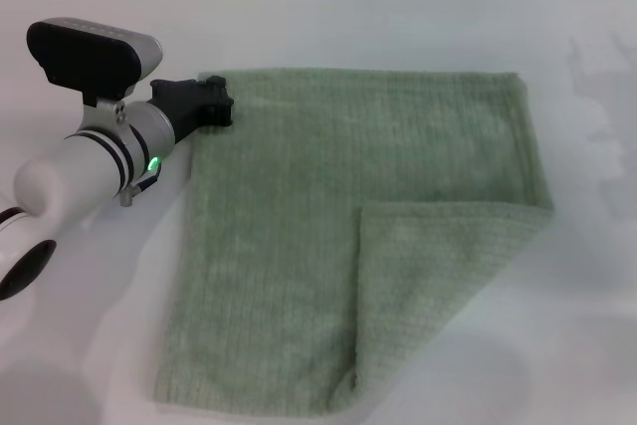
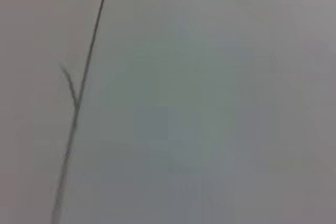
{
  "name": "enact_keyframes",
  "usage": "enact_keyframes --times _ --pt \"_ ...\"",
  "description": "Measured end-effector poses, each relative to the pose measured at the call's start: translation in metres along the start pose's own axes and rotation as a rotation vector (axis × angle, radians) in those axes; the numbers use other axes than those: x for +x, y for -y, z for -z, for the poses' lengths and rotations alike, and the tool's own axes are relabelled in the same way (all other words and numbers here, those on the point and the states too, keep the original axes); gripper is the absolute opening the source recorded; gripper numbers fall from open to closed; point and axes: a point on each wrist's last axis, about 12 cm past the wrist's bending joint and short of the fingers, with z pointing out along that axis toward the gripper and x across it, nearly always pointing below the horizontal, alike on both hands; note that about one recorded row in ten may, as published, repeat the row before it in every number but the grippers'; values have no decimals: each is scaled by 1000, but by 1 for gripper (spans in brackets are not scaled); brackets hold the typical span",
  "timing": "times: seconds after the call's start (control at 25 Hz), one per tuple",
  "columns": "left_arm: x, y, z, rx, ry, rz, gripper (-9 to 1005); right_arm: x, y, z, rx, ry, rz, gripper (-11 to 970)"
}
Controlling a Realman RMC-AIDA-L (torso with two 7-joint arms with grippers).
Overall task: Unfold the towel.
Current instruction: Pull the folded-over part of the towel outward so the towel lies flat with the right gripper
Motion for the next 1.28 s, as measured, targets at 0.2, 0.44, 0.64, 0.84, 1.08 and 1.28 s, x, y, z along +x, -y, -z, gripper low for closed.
enact_keyframes --times 0.2,0.44,0.64,0.84,1.08,1.28 --pt "0 0 0 0 -1 -1 -1 -5 -23 -12 -182 -60 -181 584" --pt "0 0 0 0 0 0 -1 -17 -45 -29 -360 -192 -255 584" --pt "0 -1 0 -1 -1 0 -1 -32 -60 -39 -493 -330 -297 584" --pt "0 -1 0 -2 -1 0 -2 -38 -64 -43 -593 -515 -362 584" --pt "0 -1 0 -1 0 0 -2 -46 -61 -45 -741 -700 -380 584" --pt "-1 0 0 1 3 0 -2 -61 -60 -47 -896 -834 -362 580"
